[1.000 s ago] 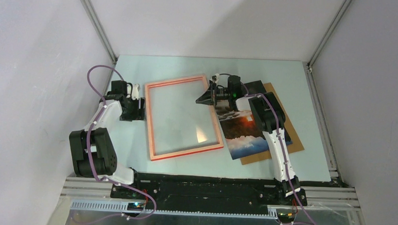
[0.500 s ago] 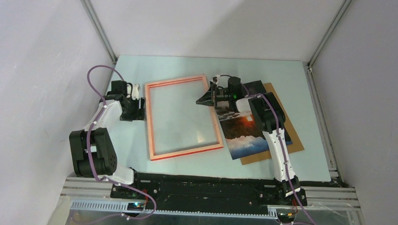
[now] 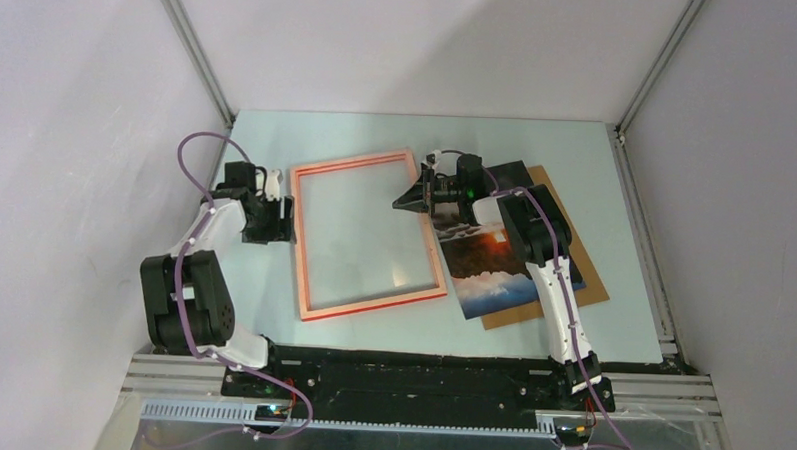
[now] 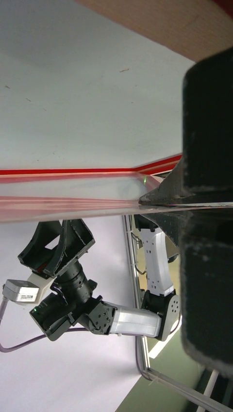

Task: Put the photo into the frame
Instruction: Place the photo frame item in the photo frame.

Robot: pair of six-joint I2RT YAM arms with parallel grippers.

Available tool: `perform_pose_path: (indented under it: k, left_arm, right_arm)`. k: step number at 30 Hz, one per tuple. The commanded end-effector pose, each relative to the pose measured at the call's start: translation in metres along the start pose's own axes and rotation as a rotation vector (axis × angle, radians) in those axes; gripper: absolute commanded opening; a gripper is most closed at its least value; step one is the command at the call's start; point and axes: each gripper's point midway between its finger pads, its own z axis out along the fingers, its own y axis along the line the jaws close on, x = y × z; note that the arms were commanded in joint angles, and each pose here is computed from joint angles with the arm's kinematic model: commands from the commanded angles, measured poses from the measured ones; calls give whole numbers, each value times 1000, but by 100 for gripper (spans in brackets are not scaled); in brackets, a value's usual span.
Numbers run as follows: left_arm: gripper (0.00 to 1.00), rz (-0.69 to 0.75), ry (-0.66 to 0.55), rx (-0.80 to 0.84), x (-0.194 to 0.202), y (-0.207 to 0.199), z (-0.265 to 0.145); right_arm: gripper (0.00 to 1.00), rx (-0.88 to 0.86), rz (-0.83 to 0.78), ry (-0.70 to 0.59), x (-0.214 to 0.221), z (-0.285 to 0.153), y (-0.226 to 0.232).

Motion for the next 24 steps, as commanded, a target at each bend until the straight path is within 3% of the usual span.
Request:
perform_pose_path:
  k: [1,11,19,24]
  left_arm:
    - [75,-16,0,37,-2,-4,7]
    - [73,-39,64,117,6,-19,24]
    - [50,-52,120,195,15,-32,38]
    - [42,-57,134,210,18,-34,41]
  right_arm:
    - [0,-23,-61,-4,-4,4,6]
    - [0,-14,-75,3,-5,6,6]
    - [0,-11,-77,3,-5,6,5]
    - [0,-10,-77,4,-4,6,4]
